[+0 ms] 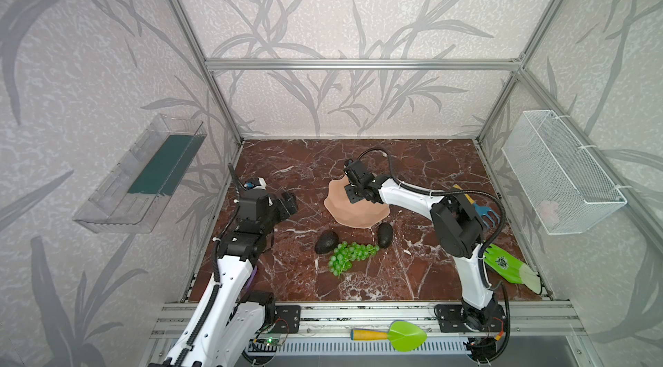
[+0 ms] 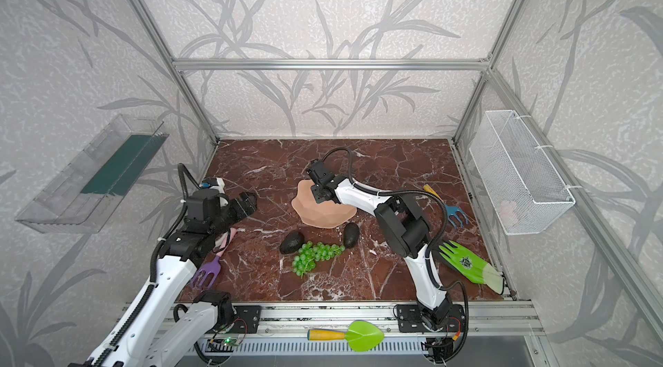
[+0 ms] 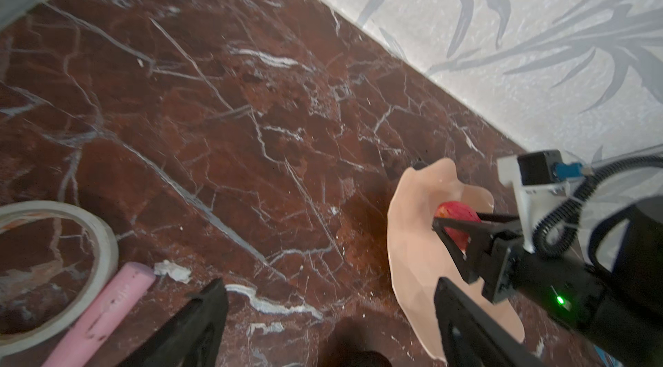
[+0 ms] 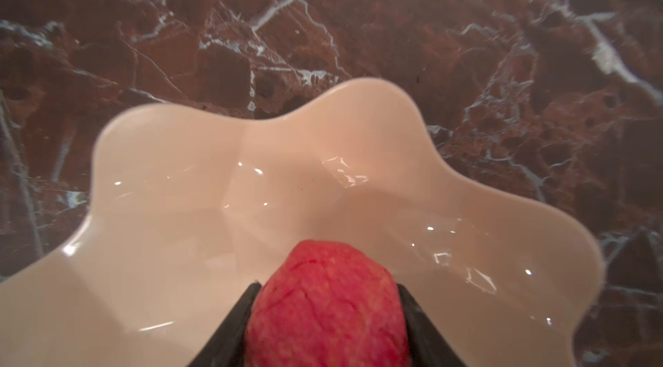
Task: Place and organize the fake fruits in the fruit bowl
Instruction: 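Carry the apple into the pink bowl with right gripper while left grasps an avocado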
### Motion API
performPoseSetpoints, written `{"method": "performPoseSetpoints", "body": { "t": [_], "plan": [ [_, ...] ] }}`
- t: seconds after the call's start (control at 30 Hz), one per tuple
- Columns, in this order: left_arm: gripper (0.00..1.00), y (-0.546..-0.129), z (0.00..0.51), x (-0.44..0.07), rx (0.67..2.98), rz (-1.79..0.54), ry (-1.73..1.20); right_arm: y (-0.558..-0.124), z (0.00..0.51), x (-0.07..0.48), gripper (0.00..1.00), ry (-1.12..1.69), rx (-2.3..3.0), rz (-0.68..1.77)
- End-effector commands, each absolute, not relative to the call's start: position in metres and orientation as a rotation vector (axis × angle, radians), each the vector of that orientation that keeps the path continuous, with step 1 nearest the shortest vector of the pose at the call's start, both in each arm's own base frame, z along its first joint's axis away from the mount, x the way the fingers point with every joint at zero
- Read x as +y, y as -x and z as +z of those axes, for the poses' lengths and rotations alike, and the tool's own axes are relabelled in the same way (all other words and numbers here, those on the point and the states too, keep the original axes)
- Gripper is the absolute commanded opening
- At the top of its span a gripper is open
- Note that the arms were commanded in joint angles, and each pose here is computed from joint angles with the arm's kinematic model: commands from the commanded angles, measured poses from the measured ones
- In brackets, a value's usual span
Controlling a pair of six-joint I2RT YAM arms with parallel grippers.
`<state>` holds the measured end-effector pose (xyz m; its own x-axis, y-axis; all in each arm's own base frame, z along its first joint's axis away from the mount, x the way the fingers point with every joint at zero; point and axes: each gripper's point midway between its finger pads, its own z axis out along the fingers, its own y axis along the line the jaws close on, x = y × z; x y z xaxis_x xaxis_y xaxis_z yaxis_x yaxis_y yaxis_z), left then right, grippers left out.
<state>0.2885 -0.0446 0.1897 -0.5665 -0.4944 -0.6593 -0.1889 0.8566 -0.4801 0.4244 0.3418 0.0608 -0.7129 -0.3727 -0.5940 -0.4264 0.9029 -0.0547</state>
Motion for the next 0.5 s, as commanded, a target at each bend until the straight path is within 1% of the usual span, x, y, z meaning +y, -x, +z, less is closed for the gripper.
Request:
{"method": "performPoseSetpoints", "body": {
  "t": [0.0, 0.1, 0.27, 0.33, 0.47],
  "plan": [
    [0.90, -0.270, 0.167, -0.067, 2.291, -0.493, 0.411, -0.427, 0.053, 0.347, 0.51, 0.590, 2.463, 0.148],
    [0.90, -0.263, 0.156, -0.081, 2.329, -0.488, 0.351, -0.428, 0.046, 0.348, 0.53, 0.589, 2.474, 0.151],
    [0.90, -0.245, 0.128, -0.101, 2.426, -0.512, 0.293, -0.426, 0.046, 0.348, 0.64, 0.568, 2.489, 0.184],
    [0.89, -0.237, 0.118, -0.108, 2.460, -0.513, 0.266, -0.427, 0.060, 0.349, 0.69, 0.550, 2.468, 0.214],
    [0.89, -0.226, 0.106, -0.119, 2.502, -0.521, 0.212, -0.428, 0.116, 0.343, 0.78, 0.517, 2.367, 0.248]
  ]
}}
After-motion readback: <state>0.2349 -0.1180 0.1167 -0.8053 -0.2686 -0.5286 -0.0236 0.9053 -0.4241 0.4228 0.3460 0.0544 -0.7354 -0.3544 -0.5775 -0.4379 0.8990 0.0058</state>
